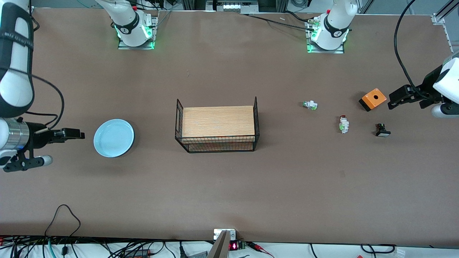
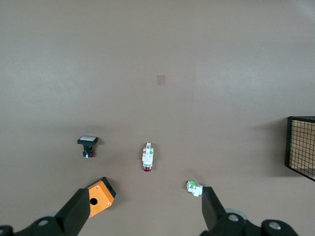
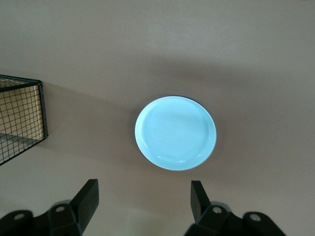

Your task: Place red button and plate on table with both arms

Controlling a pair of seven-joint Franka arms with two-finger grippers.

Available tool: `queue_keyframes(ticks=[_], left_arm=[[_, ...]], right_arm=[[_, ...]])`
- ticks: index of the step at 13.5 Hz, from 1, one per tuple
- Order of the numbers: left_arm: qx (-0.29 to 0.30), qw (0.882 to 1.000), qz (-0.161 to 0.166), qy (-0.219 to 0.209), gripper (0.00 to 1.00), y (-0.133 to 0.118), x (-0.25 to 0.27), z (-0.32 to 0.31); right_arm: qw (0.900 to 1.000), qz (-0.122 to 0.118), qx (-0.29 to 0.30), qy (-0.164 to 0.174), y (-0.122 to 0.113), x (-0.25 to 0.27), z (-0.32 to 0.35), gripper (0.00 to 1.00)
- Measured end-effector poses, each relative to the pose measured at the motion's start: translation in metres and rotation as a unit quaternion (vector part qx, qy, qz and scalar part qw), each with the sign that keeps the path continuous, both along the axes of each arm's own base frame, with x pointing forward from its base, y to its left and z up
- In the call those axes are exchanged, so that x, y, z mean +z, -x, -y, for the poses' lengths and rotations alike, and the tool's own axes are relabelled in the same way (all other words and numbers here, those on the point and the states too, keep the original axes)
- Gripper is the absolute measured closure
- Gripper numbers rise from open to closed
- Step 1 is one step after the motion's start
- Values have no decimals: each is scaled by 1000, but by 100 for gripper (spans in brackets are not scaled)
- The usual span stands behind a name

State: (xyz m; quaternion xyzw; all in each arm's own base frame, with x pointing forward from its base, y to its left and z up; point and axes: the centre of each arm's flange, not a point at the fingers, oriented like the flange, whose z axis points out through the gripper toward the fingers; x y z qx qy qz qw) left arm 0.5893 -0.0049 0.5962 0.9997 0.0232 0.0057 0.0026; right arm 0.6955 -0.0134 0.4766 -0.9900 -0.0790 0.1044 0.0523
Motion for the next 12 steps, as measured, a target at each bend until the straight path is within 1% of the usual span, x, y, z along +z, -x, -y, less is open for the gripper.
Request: queue_keyframes(ticks=[2, 4, 5, 9, 11, 12], left_arm=[[0, 1000, 0, 0, 0, 0, 0, 0], [0, 1000, 0, 0, 0, 0, 0, 0], [0, 1000, 0, 0, 0, 0, 0, 0], [0, 1000, 1, 0, 0, 0, 0, 0], [0, 1000, 9, 0, 0, -2, 1, 0], [0, 1000, 14, 0, 0, -3, 2, 0]], right_arm=[[1000, 14, 10, 23, 11, 35, -16, 14], [999, 24, 20, 40, 26, 65, -29, 9], [998, 24, 23, 47, 34, 72, -32, 1], [998, 16, 28, 62, 65, 78, -32, 0], [997, 0, 29, 68, 90, 74, -30, 0], [997, -3, 30, 69, 102, 70, -30, 0]])
